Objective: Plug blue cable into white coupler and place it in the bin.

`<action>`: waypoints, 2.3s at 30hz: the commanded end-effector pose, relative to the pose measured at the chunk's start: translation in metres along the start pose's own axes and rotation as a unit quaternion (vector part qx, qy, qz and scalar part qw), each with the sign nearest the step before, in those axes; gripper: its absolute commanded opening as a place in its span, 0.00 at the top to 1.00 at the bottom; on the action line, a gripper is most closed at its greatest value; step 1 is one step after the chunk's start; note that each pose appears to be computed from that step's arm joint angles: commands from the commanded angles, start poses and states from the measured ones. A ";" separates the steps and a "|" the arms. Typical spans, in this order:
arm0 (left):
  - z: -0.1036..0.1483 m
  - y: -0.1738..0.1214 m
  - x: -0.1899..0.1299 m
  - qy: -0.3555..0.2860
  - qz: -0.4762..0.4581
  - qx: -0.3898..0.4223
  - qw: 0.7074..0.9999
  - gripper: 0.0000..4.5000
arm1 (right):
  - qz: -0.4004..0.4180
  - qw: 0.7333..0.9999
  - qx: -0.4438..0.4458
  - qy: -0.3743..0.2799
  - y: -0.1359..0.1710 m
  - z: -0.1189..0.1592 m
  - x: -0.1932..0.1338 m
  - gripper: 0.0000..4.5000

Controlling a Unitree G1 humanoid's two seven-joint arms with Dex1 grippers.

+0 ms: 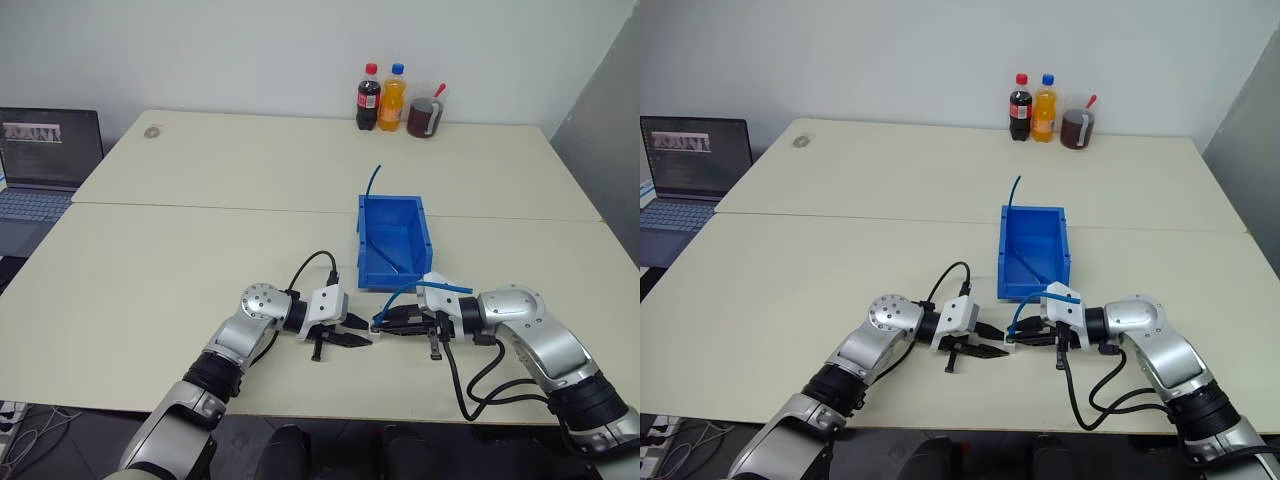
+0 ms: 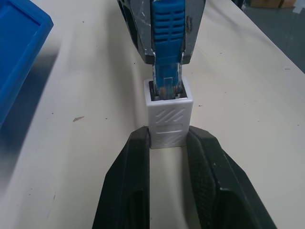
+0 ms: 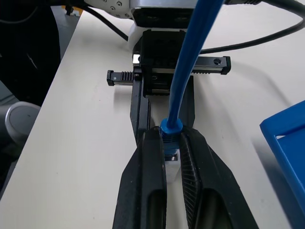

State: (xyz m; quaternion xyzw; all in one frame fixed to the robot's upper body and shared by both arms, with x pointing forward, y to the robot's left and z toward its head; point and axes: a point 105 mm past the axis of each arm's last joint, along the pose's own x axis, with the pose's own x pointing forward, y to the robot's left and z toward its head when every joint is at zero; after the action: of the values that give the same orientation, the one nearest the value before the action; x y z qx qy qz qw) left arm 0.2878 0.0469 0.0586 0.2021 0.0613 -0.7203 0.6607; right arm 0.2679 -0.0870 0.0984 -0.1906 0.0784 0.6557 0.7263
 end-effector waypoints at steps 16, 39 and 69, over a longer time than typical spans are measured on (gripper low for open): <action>0.012 0.003 0.001 -0.012 0.004 0.024 1.000 0.82 | 0.024 0.995 0.048 0.079 0.009 -0.036 0.007 0.96; 0.030 0.015 -0.006 -0.045 0.044 0.004 0.998 0.56 | -0.048 0.993 0.096 0.045 -0.002 -0.022 -0.005 0.96; 0.078 0.019 -0.088 -0.124 0.346 -0.117 0.923 0.00 | -0.303 0.891 0.321 -0.106 -0.163 0.073 -0.075 0.33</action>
State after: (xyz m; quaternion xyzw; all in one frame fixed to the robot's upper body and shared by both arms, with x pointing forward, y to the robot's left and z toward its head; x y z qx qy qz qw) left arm 0.2958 0.0954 0.1524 0.0379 0.0156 -0.4674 0.8831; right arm 0.4046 -0.1361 0.1992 0.1269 0.1830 0.3544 0.9082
